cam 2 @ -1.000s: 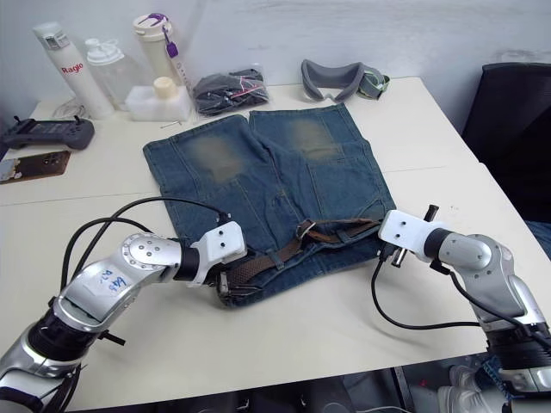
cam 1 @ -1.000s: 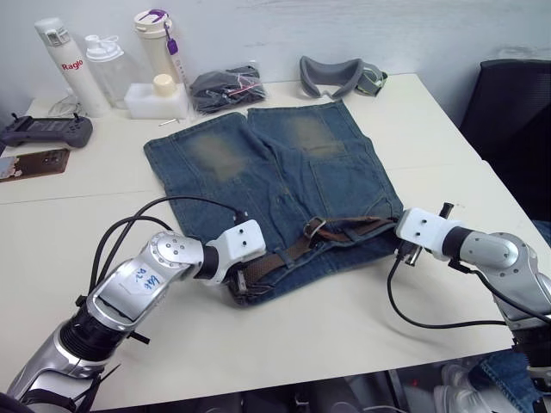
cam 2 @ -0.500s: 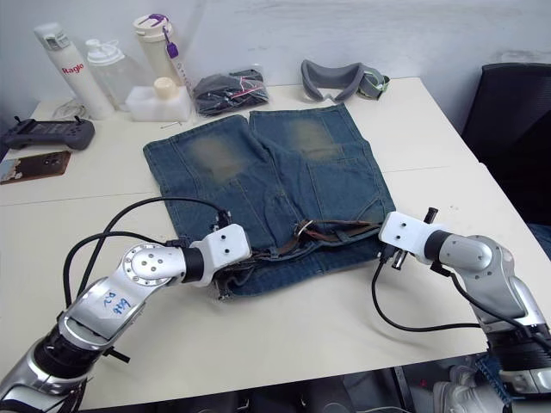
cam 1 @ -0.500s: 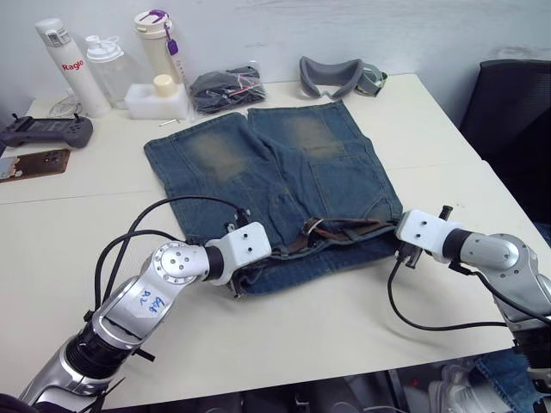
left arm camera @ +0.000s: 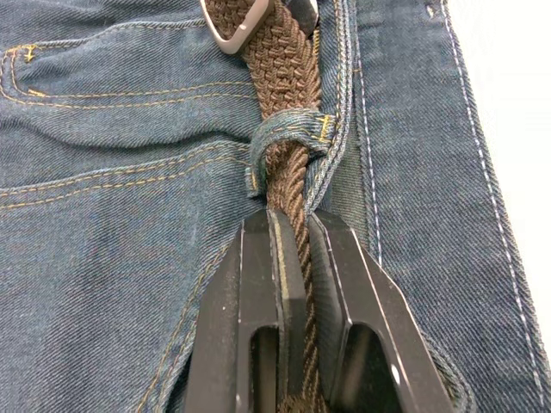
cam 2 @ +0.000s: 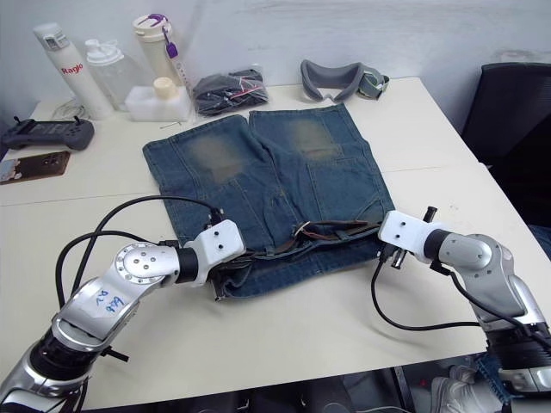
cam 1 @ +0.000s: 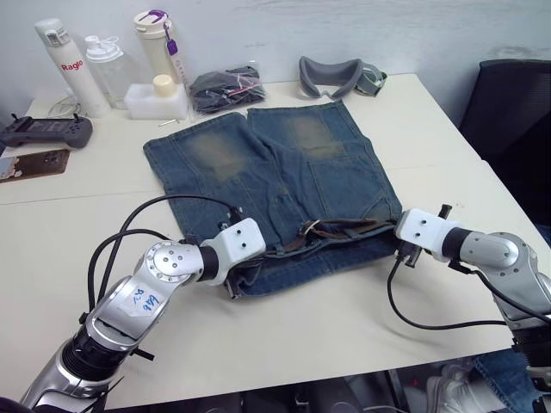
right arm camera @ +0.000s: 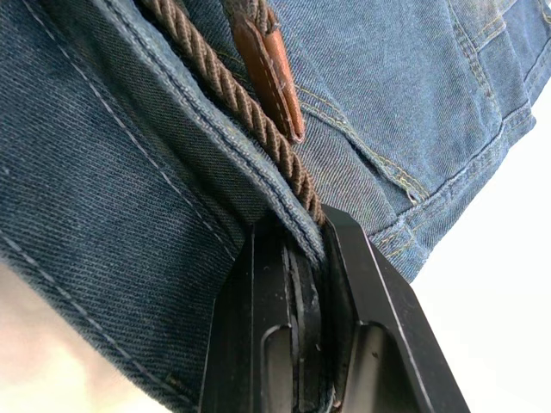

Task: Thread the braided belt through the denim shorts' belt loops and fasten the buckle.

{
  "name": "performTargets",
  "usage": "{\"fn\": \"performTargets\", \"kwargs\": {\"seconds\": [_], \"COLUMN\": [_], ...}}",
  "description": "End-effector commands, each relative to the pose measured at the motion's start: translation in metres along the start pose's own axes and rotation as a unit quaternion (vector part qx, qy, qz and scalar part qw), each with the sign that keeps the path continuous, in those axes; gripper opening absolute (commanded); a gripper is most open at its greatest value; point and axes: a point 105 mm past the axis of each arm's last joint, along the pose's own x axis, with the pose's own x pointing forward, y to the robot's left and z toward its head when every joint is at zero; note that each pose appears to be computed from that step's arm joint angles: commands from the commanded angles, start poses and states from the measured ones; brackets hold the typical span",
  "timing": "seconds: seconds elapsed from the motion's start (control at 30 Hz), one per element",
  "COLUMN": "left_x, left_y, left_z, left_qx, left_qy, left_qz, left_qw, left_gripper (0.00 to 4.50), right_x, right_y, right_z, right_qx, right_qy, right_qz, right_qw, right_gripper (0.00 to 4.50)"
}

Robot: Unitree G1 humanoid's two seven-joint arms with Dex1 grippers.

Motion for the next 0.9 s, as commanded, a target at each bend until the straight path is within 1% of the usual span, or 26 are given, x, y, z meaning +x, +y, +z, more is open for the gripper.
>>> {"fn": "performTargets", "kwargs": {"seconds": [0.03, 0.17, 0.33, 0.4, 0.47, 0.53, 0.6, 0.67, 0.7, 0.73, 0.8, 0.87, 0.9], "left_x": [-0.008, -0.011, -0.022, -0.029, -0.030, -0.028, -0.030, -0.037, -0.039, -0.039, -0.036, -0.032, -0.031], "left_y": [0.007, 0.009, 0.017, 0.019, 0.018, 0.008, 0.005, 0.014, 0.018, 0.018, 0.009, 0.003, 0.001], "left_z": [0.007, 0.004, -0.010, -0.018, -0.020, -0.019, -0.027, -0.040, -0.042, -0.042, -0.034, -0.027, -0.024], "left_qx": [0.006, 0.004, -0.008, -0.027, -0.043, -0.062, -0.053, -0.028, -0.027, -0.036, -0.049, -0.065, -0.068], "left_qy": [-0.011, -0.006, 0.019, 0.028, 0.026, 0.010, 0.029, 0.065, 0.069, 0.062, 0.037, 0.011, 0.004], "left_qz": [0.023, 0.026, 0.048, 0.057, 0.057, 0.034, 0.033, 0.058, 0.066, 0.065, 0.035, 0.015, 0.009], "left_qw": [1.000, 1.000, 0.999, 0.998, 0.997, 0.997, 0.998, 0.996, 0.995, 0.995, 0.997, 0.998, 0.998], "left_gripper": [0.04, 0.04, 0.04, 0.04, 0.04, 0.04, 0.04, 0.04, 0.04, 0.04, 0.04, 0.94, 1.21], "right_x": [-0.003, -0.003, -0.003, -0.004, -0.004, -0.003, -0.002, -0.001, -0.001, -0.001, -0.001, -0.001, -0.001], "right_y": [-0.005, -0.004, -0.005, -0.006, -0.006, -0.005, -0.004, -0.004, -0.004, -0.003, 0.000, 0.005, 0.007], "right_z": [0.009, 0.010, 0.007, 0.006, 0.004, 0.004, 0.006, 0.007, 0.008, 0.010, 0.015, 0.023, 0.026], "right_qx": [-0.005, -0.005, -0.003, 0.000, 0.001, 0.002, 0.002, 0.002, 0.003, 0.003, 0.003, 0.002, 0.001], "right_qy": [-0.018, -0.019, -0.017, -0.015, -0.014, -0.014, -0.017, -0.018, -0.020, -0.023, -0.035, -0.049, -0.054], "right_qz": [-0.013, -0.012, -0.012, -0.014, -0.014, -0.013, -0.011, -0.010, -0.010, -0.007, 0.001, 0.013, 0.018], "right_qw": [1.000, 1.000, 1.000, 1.000, 1.000, 1.000, 1.000, 1.000, 1.000, 1.000, 0.999, 0.999, 0.998], "right_gripper": [0.00, 0.00, 0.00, 0.00, 0.00, 0.00, 0.00, 0.00, 0.00, 0.00, 0.00, 0.00, 0.00]}}
